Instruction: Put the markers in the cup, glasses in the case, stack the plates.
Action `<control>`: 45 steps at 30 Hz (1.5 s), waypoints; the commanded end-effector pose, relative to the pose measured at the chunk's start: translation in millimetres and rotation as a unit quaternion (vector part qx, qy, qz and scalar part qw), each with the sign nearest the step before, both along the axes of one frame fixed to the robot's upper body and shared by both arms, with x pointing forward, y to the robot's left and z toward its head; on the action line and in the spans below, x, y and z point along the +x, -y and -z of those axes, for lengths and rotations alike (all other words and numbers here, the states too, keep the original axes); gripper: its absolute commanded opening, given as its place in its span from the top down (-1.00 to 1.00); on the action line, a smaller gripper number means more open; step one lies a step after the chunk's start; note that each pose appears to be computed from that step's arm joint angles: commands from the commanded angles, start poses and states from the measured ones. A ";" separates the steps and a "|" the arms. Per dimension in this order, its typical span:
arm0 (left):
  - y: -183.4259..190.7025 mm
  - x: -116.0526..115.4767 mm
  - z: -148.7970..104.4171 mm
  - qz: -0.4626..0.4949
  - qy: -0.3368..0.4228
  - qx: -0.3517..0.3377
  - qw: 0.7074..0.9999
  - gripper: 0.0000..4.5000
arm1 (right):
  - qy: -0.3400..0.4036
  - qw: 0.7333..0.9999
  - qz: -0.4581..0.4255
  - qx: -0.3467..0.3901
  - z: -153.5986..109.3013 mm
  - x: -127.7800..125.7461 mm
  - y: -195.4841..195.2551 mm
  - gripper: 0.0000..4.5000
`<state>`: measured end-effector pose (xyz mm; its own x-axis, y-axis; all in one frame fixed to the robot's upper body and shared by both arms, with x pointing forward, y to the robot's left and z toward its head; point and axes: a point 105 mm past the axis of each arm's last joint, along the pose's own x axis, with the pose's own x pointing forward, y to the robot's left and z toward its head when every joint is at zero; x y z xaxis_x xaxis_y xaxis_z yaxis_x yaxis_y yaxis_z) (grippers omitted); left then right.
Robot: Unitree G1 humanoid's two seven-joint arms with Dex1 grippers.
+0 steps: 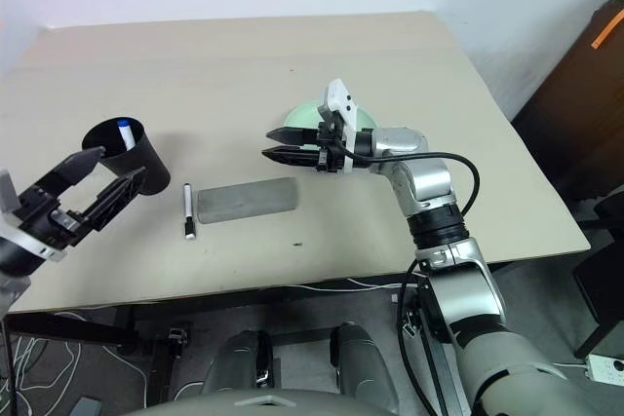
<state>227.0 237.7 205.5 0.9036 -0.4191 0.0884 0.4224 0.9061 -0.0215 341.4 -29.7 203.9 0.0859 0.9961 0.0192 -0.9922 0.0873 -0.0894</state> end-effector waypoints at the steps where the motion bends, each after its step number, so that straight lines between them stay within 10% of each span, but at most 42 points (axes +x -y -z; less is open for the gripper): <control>1: -6.4 1.8 9.9 -0.049 -0.043 0.016 0.998 -1.00 | 0.029 0.999 -0.016 0.012 -10.6 -6.5 -2.2 -0.48; 5: -4.1 13.7 19.0 -0.083 -0.072 0.026 0.994 -1.00 | 0.028 0.999 0.005 0.015 -10.4 0.2 -4.3 -0.97; 25: -5.2 50.0 97.0 -0.266 -0.271 0.080 0.922 -1.00 | 0.035 0.997 0.059 0.019 -8.8 9.5 7.5 -0.97; 45: 46.8 68.4 73.0 -0.166 -0.206 0.071 0.962 -1.00 | 0.048 0.996 0.078 0.000 -1.7 14.6 11.7 -0.97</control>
<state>294.0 199.5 115.3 0.9092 -0.0457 -0.4139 0.0508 0.9987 0.0012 355.8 -38.9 196.8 0.2324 0.9725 0.0181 -0.9621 0.2326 -0.1421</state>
